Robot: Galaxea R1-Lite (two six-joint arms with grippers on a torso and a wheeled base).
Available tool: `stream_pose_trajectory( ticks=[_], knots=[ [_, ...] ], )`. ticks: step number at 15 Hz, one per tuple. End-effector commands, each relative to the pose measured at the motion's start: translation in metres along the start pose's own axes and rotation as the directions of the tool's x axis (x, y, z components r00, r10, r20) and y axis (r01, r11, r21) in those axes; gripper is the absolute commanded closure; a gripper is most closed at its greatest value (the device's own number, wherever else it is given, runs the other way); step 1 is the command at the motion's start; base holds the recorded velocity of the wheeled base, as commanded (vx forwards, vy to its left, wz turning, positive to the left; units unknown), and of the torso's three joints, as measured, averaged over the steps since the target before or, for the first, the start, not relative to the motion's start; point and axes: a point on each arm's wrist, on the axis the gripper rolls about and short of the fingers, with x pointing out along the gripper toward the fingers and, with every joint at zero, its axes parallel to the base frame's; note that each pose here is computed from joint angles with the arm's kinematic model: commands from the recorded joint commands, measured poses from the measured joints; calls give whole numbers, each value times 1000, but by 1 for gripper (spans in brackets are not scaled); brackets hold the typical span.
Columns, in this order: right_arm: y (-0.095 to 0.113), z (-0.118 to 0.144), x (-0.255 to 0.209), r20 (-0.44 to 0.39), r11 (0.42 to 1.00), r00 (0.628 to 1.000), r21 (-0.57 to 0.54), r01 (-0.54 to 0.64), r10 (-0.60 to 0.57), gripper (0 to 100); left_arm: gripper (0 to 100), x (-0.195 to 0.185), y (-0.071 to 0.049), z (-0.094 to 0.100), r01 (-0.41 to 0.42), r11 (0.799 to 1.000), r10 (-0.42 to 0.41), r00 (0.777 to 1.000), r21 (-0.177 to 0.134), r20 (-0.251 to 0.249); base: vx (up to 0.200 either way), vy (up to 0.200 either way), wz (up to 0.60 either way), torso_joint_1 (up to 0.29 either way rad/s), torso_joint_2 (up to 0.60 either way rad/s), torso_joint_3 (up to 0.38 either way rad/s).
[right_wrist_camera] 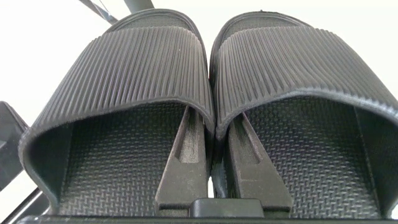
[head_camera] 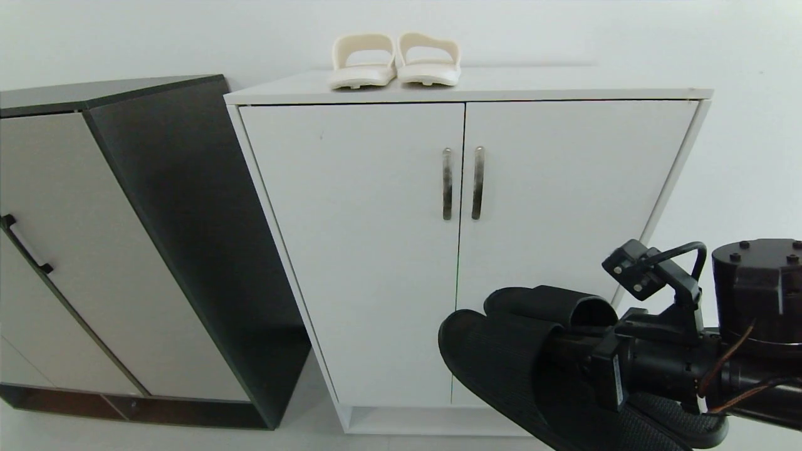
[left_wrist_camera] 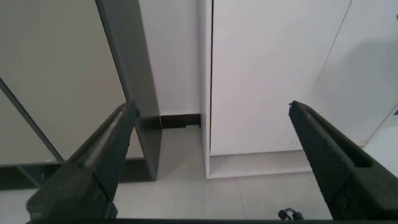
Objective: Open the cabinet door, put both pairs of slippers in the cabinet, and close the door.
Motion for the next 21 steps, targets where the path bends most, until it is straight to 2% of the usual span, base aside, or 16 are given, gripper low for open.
stream_pose_trajectory(
  ticks=[1, 2, 3, 4, 6, 7, 8, 9, 10, 12, 14, 15, 16, 17, 18, 21],
  knots=[
    [0, -2, 0, -4, 1000, 1000, 0, -2, 2, 100, 0, -1, 0, 18, 0, 1000, 0, 1000, -4, 13, 0, 0, 0, 7, 95, 80],
    [0, -2, 0, -3, 1000, 1000, -2, -2, 2, 100, 0, -1, 1, 28, 0, 1000, 0, 1000, -6, 24, 0, 0, 0, 2, 51, 46],
    [1, -2, 0, 2, 1000, 1000, -4, -7, 7, 100, 0, 4, 1, 59, 11, 1000, -11, 1000, -7, 15, 0, 0, 0, 0, 0, 0],
    [2, -2, -1, 2, 1000, 1000, -6, -10, 10, 100, 0, 15, 2, 72, 41, 999, -41, 998, -4, -38, 0, 0, 0, 0, 0, 0],
    [3, -6, -3, -6, 1000, 1000, -20, -11, 10, 100, 0, 43, 0, 90, 175, 984, -177, 980, -22, -94, 0, 0, 0, 0, 0, 0],
    [3, -7, -3, -7, 999, 1000, -35, -11, 10, 100, 0, 51, 0, 93, 212, 977, -213, 971, -23, -107, 0, 0, 0, 0, 0, 0],
    [2, -7, -3, -9, 999, 1000, -45, -9, 9, 100, 0, 61, -1, 99, 259, 966, -258, 959, -7, -118, 0, 0, 0, 0, 0, 0],
    [3, -7, -4, -7, 999, 1000, -46, -11, 10, 100, 0, 74, -3, 109, 343, 939, -342, 930, -14, -134, 0, 0, 0, 0, 0, 0],
    [2, -7, -4, -7, 999, 1000, -45, -9, 9, 100, 0, 86, -7, 111, 417, 908, -417, 893, -37, -169, 0, 0, 0, 0, 0, 0],
    [2, -7, -5, -4, 999, 1000, -45, -9, 9, 100, 0, 114, -17, 117, 519, 853, -519, 831, -56, -199, 0, 0, 0, 0, 0, 0],
    [2, -7, -4, -7, 999, 1000, -44, -8, 7, 100, 0, 142, -36, 127, 605, 792, -609, 776, -78, -164, 0, 0, 0, 0, 0, 0],
    [1, -7, -4, -6, 999, 1000, -42, -5, 5, 100, 0, 155, -48, 134, 645, 757, -653, 744, -104, -144, 0, 0, 0, 0, 0, 0],
    [1, -7, -4, -5, 999, 1000, -39, -2, 2, 100, 0, 164, -58, 142, 665, 737, -675, 726, -119, -132, 0, 0, 0, 0, 0, 0],
    [-1, -7, -3, -9, 999, 1000, -37, 1, -1, 100, 0, 173, -68, 153, 678, 725, -689, 715, -122, -115, 0, 0, 0, 0, 0, 0],
    [-2, -8, -2, -13, 999, 1000, -33, 4, -4, 100, 0, 181, -78, 163, 698, 704, -710, 697, -131, -98, 0, 0, 0, 0, 0, 0],
    [-3, -7, -2, -11, 1000, 1000, -30, 5, -5, 100, 0, 213, -117, 174, 760, 632, -775, 622, -150, -112, 0, 0, 0, 0, 0, 0]
  ],
)
